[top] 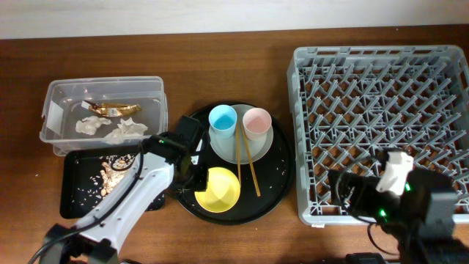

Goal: Sort waste into correct bins and load items into the dishwasher rack

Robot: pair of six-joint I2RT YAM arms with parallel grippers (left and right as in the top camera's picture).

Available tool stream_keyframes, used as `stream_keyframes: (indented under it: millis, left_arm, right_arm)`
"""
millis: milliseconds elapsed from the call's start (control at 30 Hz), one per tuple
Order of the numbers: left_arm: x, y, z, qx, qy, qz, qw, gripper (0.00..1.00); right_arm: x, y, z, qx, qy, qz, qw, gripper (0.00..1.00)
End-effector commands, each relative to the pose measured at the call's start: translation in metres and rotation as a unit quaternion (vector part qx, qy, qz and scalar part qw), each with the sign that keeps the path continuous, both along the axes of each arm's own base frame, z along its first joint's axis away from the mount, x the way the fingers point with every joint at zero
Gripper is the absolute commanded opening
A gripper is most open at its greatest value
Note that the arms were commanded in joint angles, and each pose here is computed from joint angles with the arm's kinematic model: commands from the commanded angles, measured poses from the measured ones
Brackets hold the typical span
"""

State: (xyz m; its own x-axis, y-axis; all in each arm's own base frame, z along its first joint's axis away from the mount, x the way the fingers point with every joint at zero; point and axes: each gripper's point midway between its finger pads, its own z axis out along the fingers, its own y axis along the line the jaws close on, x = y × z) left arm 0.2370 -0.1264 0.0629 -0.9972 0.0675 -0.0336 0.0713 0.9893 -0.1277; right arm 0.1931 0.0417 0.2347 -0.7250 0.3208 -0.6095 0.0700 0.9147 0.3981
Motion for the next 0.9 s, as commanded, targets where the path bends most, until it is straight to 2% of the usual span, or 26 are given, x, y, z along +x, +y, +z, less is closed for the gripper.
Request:
stream_keyframes:
  millis: [0, 133, 267, 367, 433, 500, 667, 867]
  left_arm:
    - [-0.011, -0.001, -0.01, -0.002, 0.026, -0.007, 1.0, 0.42]
    - [-0.02, 0.003, -0.021, 0.002, 0.035, -0.006, 0.999, 0.43]
    - [-0.018, 0.002, -0.038, -0.006, 0.018, -0.002, 1.0, 0.4]
    - [-0.017, 0.002, -0.046, -0.01, 0.011, 0.005, 1.0, 0.35]
    - [-0.017, 0.002, -0.047, -0.011, 0.009, 0.005, 1.0, 0.27]
    - [-0.016, 0.002, -0.047, -0.012, 0.006, 0.005, 1.0, 0.25]
    - [-0.011, 0.0, -0.043, -0.015, -0.001, 0.005, 1.0, 0.07]
    - [-0.004, -0.003, -0.035, -0.022, -0.017, 0.004, 1.0, 0.07]
  right_arm:
    - [0.001, 0.004, -0.011, 0.008, 0.045, 0.012, 0.999, 0.98]
    - [-0.005, 0.004, -0.022, 0.009, 0.08, 0.012, 0.997, 0.98]
    - [-0.005, 0.004, -0.022, 0.008, 0.081, 0.012, 0.997, 0.98]
    - [-0.007, 0.004, -0.024, -0.002, 0.082, 0.024, 0.996, 0.98]
    - [-0.009, 0.004, -0.025, -0.002, 0.086, 0.024, 0.996, 0.99]
    - [-0.009, 0.004, -0.025, -0.002, 0.086, 0.024, 0.996, 0.99]
    - [-0.006, 0.004, -0.023, -0.002, 0.079, 0.024, 0.997, 0.98]
    - [-0.006, 0.004, -0.023, -0.002, 0.078, 0.024, 0.997, 0.98]
